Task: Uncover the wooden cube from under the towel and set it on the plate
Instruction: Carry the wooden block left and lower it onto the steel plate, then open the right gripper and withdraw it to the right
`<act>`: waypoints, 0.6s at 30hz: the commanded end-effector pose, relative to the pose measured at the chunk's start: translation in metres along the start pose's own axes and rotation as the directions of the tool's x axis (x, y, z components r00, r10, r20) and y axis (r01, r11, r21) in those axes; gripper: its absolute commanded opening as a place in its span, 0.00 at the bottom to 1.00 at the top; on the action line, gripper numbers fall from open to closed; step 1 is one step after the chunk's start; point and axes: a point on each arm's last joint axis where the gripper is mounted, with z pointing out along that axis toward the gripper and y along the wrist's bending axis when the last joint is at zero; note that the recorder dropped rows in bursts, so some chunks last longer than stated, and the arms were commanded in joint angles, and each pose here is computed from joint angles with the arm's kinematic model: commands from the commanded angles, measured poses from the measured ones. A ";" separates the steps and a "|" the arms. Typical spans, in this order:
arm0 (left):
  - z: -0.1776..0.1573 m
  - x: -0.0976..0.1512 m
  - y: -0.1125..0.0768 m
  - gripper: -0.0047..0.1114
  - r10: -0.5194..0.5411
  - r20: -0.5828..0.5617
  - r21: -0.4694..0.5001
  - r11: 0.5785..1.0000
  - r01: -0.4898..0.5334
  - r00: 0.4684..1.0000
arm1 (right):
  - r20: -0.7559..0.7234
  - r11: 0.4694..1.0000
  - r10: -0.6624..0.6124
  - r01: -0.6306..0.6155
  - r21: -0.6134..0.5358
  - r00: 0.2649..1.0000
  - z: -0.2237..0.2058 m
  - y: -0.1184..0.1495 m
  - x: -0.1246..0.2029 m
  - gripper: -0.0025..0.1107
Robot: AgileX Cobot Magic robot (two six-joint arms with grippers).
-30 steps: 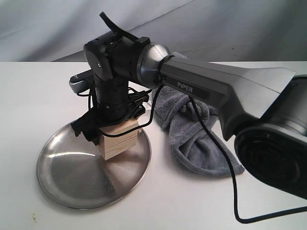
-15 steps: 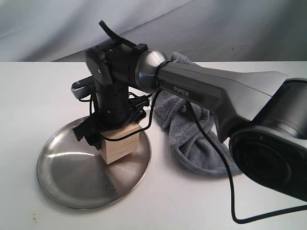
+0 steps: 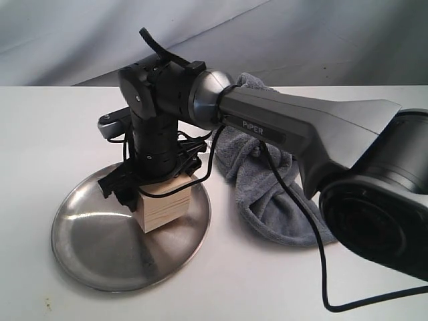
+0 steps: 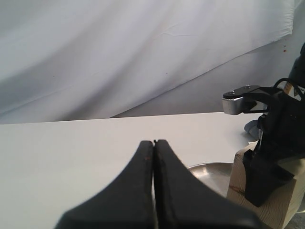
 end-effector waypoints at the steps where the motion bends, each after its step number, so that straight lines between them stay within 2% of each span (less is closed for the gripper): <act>1: 0.000 0.001 0.000 0.04 -0.004 0.002 0.005 1.000 0.004 1.000 | 0.025 1.000 0.002 -0.002 -0.013 1.000 -0.009 0.002 -0.003 0.69; 3: 0.000 0.001 0.000 0.04 -0.004 0.002 0.005 1.000 0.004 1.000 | 0.025 1.000 0.002 -0.002 -0.013 1.000 -0.009 0.002 -0.003 0.69; 11: 0.000 0.001 0.000 0.04 -0.004 0.002 0.005 1.000 0.004 1.000 | 0.025 1.000 0.004 -0.004 -0.013 1.000 -0.009 0.002 -0.003 0.84; 18: 0.000 0.001 0.000 0.04 -0.004 0.002 0.005 1.000 0.004 1.000 | 0.020 1.000 0.004 -0.004 -0.012 1.000 -0.009 0.002 -0.002 0.85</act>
